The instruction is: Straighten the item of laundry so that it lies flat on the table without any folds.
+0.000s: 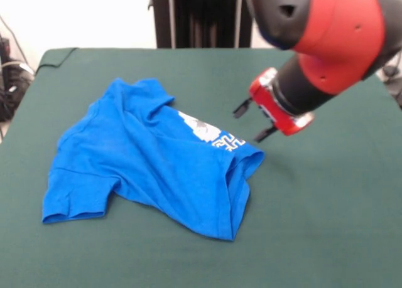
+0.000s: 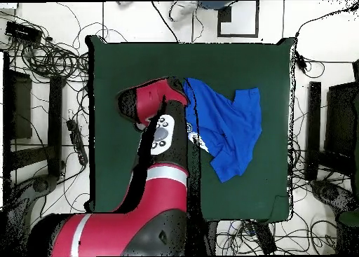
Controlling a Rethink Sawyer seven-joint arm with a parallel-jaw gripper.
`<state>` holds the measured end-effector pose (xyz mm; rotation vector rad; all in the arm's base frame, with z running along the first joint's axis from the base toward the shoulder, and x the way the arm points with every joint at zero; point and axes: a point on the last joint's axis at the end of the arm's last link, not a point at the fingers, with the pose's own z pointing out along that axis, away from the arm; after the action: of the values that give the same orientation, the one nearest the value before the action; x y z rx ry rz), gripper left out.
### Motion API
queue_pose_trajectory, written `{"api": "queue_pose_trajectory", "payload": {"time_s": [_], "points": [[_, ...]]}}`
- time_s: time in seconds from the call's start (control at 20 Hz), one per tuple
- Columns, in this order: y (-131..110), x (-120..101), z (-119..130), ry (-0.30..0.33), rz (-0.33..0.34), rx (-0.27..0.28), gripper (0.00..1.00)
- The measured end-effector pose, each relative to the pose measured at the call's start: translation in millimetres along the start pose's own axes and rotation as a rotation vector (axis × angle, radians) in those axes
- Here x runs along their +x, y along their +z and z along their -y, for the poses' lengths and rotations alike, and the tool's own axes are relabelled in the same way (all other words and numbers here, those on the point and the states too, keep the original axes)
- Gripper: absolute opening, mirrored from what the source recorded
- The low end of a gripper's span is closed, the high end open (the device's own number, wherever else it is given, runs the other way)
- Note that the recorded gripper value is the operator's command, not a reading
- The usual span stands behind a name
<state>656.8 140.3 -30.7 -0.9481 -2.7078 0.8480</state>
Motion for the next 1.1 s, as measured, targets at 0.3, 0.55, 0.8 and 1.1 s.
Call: {"api": "queue_pose_trajectory", "payload": {"time_s": [0.3, 0.55, 0.8, 1.1], "points": [[-17.5, 13.2, -26.9, -0.03, 0.048, -0.027, 1.0], [-10.8, 11.2, -39.6, -0.037, 0.081, -0.025, 1.0], [3.5, -0.5, -43.3, -0.035, 0.132, -0.006, 1.0], [9.4, -16.1, -41.5, -0.03, 0.228, 0.015, 1.0]]}}
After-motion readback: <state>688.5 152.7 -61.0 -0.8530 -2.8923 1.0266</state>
